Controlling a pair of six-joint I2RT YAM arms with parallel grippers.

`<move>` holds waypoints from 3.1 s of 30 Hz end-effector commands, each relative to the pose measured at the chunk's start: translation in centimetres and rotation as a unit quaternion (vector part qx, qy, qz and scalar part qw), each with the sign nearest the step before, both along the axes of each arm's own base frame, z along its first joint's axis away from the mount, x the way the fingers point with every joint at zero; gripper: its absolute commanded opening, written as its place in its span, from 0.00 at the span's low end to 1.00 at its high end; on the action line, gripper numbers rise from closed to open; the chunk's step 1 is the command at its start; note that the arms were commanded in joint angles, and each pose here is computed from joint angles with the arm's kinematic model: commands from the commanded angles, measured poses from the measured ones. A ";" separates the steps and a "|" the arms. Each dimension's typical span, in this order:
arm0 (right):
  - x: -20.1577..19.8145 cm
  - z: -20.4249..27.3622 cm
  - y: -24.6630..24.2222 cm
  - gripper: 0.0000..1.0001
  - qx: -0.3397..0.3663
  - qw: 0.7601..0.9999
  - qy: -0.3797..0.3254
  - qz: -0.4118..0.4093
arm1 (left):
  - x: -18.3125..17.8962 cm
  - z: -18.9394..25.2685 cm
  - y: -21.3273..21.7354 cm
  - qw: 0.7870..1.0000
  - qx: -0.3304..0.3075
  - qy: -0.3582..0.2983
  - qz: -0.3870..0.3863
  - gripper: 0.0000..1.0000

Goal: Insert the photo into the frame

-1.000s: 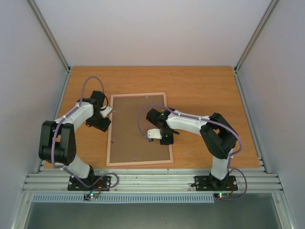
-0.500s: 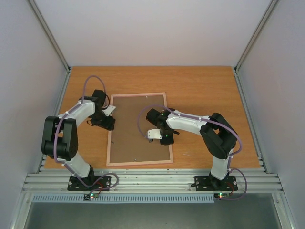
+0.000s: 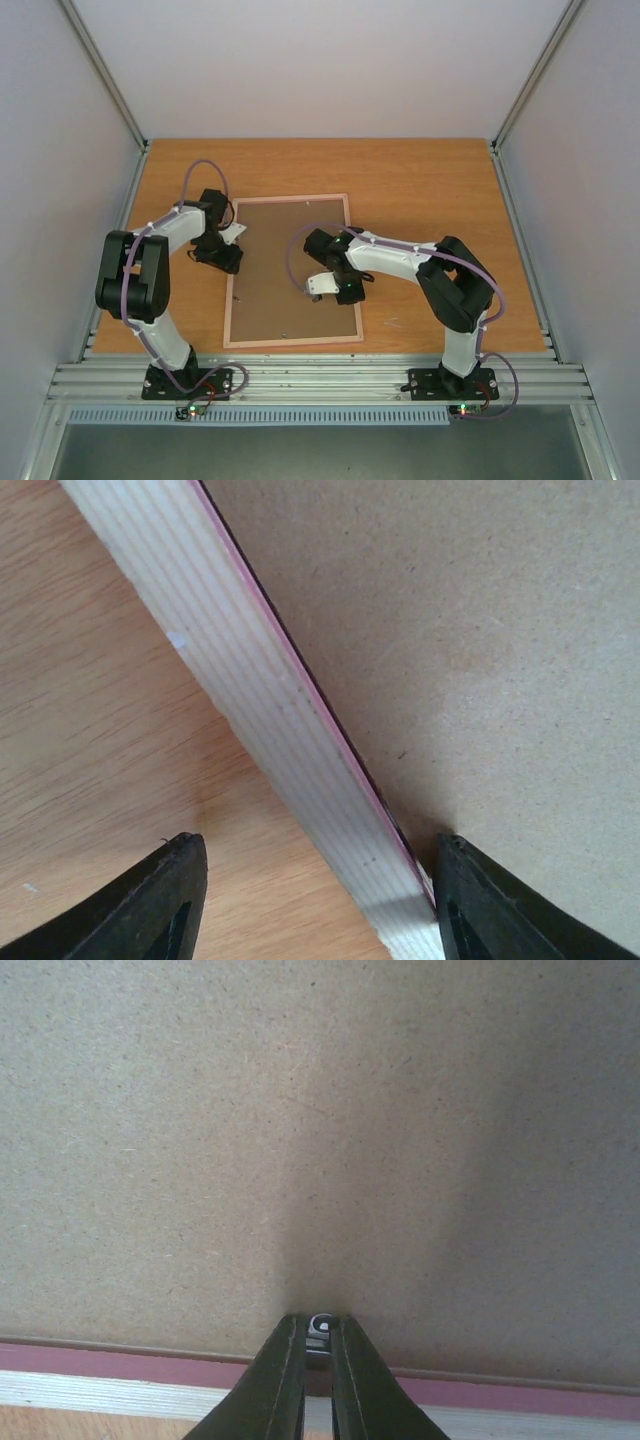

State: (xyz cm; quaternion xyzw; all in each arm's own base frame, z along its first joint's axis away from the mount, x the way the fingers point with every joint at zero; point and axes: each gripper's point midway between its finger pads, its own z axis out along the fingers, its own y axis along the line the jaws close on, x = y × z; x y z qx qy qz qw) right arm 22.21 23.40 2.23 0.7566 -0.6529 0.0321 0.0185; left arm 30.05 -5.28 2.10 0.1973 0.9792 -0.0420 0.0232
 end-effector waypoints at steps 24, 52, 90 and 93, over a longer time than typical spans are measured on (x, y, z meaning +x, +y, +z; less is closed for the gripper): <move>9.7 15.1 -2.3 0.62 0.251 0.883 0.047 -0.393 | 9.7 7.4 -5.7 0.983 -0.108 -0.143 -0.031 0.77; 11.1 13.4 -12.5 0.89 0.383 0.562 0.199 -0.706 | -17.2 3.4 -23.2 0.807 -0.101 -0.117 -0.570 0.67; 8.7 6.4 -8.7 0.85 0.329 0.407 0.411 -0.746 | -14.8 7.7 -27.7 0.779 -0.071 -0.245 -0.572 0.00; 9.2 5.9 -8.2 0.82 0.330 0.373 0.441 -0.747 | -13.9 9.0 -28.3 0.778 -0.088 -0.267 -0.562 0.01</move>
